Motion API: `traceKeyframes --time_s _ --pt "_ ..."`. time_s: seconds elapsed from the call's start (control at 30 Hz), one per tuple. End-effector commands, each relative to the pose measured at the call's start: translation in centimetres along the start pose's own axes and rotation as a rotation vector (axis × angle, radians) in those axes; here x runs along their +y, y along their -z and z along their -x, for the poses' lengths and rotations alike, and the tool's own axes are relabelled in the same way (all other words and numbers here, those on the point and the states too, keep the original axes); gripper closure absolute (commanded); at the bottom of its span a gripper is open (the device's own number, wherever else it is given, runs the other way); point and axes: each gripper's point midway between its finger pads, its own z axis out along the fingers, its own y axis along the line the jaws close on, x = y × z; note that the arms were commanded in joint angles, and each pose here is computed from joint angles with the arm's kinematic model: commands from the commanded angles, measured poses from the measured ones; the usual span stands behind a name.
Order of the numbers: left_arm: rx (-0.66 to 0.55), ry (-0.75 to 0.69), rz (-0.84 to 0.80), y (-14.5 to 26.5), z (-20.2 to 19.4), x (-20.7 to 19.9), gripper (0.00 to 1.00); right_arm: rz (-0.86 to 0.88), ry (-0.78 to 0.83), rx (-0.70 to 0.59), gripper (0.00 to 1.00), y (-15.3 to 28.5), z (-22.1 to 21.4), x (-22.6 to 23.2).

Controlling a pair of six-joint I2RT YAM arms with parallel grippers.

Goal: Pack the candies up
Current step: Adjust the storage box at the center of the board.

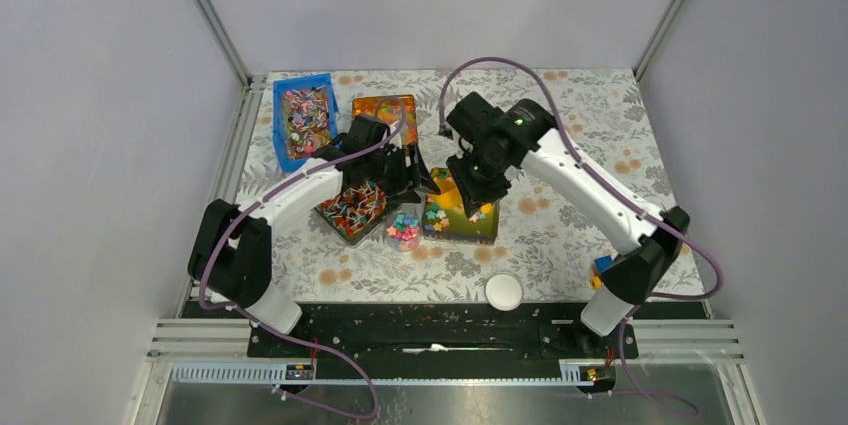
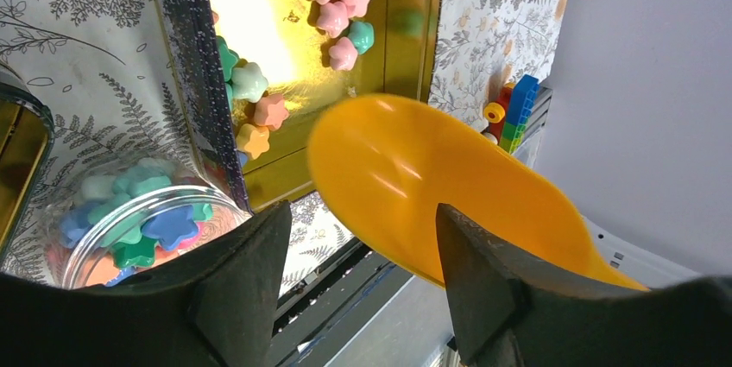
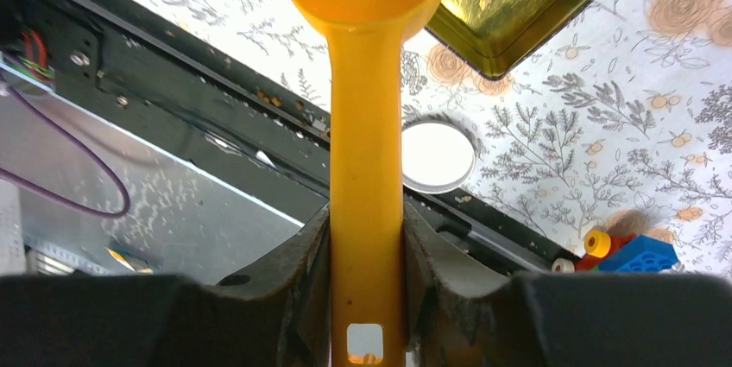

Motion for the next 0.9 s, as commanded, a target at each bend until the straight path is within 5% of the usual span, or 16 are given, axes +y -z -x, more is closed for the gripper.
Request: traceKeyframes --time_s 0.0,0.43,0.87 --pt "-0.009 -0.023 -0.042 0.1 1.0 -1.5 0.38 -0.002 -0.078 -0.197 1.0 2.8 2.1 -0.7" --pt "-0.039 -0.193 0.068 -0.9 4.9 -0.9 0.33 -0.042 -0.201 -0.142 1.0 0.5 -1.3 -5.1" --pt "0.057 -0.723 0.333 -8.2 10.3 0.5 0.33 -0.057 -0.305 -0.074 1.0 0.6 -6.2 -7.8"
